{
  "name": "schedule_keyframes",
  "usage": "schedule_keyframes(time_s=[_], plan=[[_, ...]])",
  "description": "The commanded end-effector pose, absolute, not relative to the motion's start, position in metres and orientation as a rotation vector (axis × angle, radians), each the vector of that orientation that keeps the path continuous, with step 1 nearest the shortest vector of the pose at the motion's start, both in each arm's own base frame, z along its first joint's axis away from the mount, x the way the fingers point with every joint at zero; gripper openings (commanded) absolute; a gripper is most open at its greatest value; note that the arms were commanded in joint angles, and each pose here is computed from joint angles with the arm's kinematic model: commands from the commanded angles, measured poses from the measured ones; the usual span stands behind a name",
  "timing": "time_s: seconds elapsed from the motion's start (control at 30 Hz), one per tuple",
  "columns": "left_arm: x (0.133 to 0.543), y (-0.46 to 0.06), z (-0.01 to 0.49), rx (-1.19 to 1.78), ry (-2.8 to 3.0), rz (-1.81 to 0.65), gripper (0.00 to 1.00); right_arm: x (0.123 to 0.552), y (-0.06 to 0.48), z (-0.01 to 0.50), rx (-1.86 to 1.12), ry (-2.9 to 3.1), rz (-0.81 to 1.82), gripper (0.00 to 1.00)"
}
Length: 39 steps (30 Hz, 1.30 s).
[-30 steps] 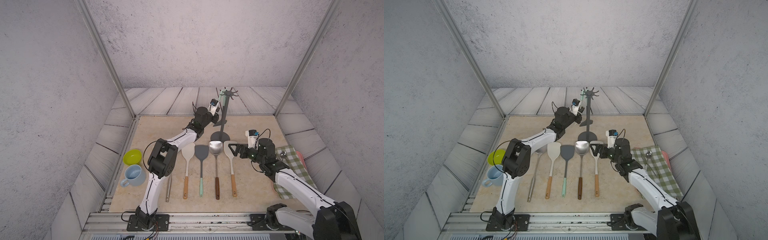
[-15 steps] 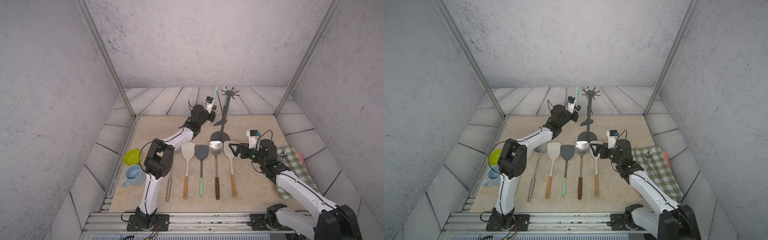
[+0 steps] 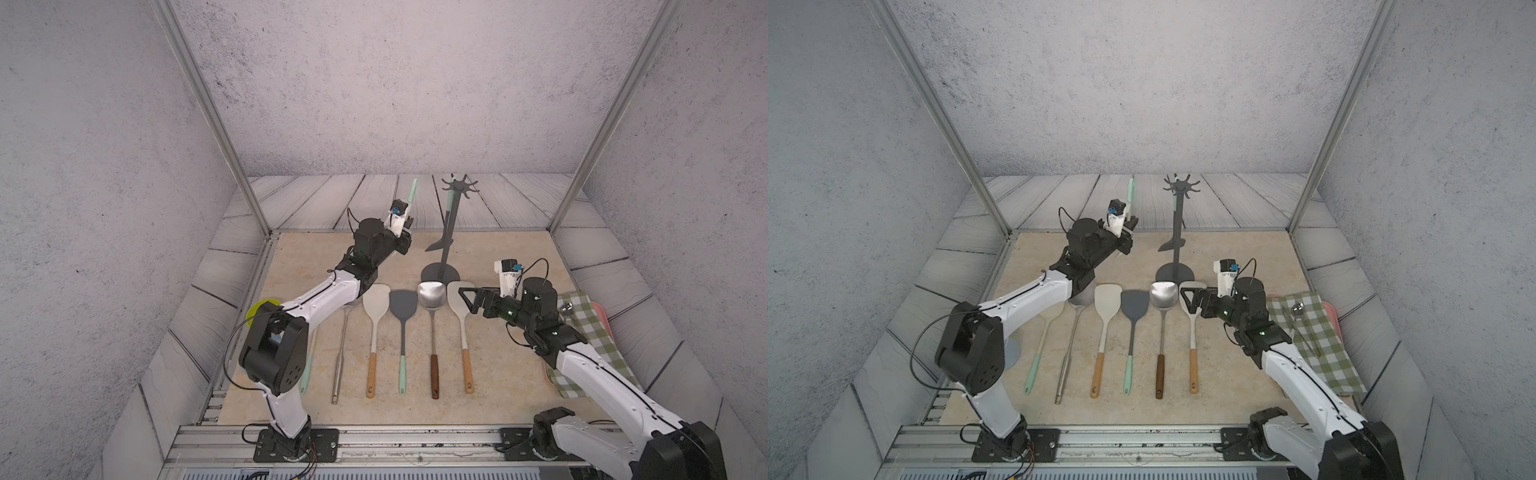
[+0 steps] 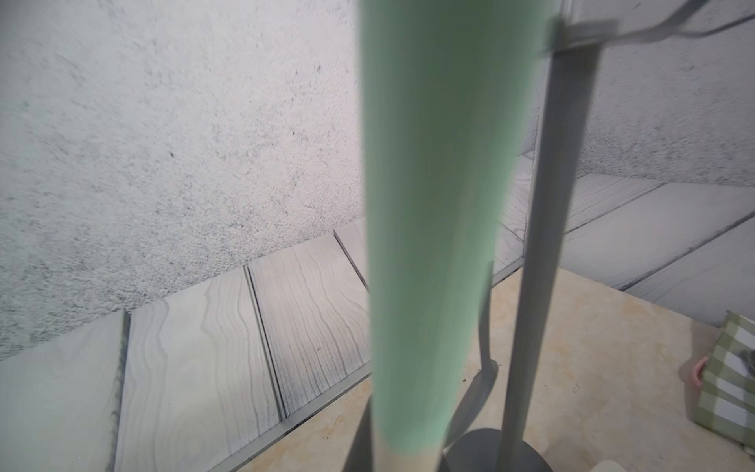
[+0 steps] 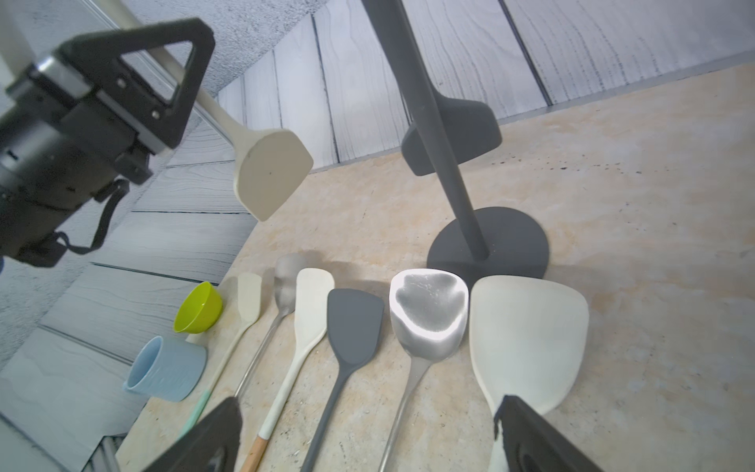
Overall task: Take the spatula off the kitchen utensil rack
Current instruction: Take off the spatula from the rack, then place the spatula at the center of the board.
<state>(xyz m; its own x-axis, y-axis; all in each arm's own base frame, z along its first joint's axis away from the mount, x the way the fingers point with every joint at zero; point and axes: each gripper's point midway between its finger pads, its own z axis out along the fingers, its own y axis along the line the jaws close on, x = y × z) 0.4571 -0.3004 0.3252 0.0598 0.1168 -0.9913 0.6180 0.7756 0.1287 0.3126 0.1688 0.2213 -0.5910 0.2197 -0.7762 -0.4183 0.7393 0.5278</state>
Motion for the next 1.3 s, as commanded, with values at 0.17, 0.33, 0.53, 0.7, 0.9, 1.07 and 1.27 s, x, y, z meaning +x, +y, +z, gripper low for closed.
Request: schedule_keyframes(time_s=[0.17,0.33,0.53,0.7,0.9,1.07,1.27], plan=[[0.365,-0.305,0.326,0.847,1.436,-0.542,0.0,0.277,0.184,0.279,-0.244,2.012,1.059,0.93],[0.334,-0.319,0.304,0.986,1.427,-0.549,0.0,0.251,0.189,0.306,-0.331,2.045,1.128,0.85],[0.32,-0.333,0.279,1.09,1.44,-0.488,0.0,0.226,0.2,0.318,-0.461,2.201,1.236,0.76],[0.312,-0.343,0.27,1.167,1.436,-0.446,0.0,0.226,0.193,0.312,-0.493,2.315,1.119,0.69],[0.309,-0.349,0.258,1.218,1.452,-0.423,0.0,0.23,0.195,0.316,-0.532,2.35,1.069,0.64],[0.306,-0.36,0.251,1.271,1.456,-0.391,0.0,0.231,0.205,0.32,-0.606,2.366,1.038,0.64],[0.306,-0.364,0.241,1.301,1.465,-0.361,0.0,0.234,0.207,0.323,-0.638,2.373,0.987,0.64]])
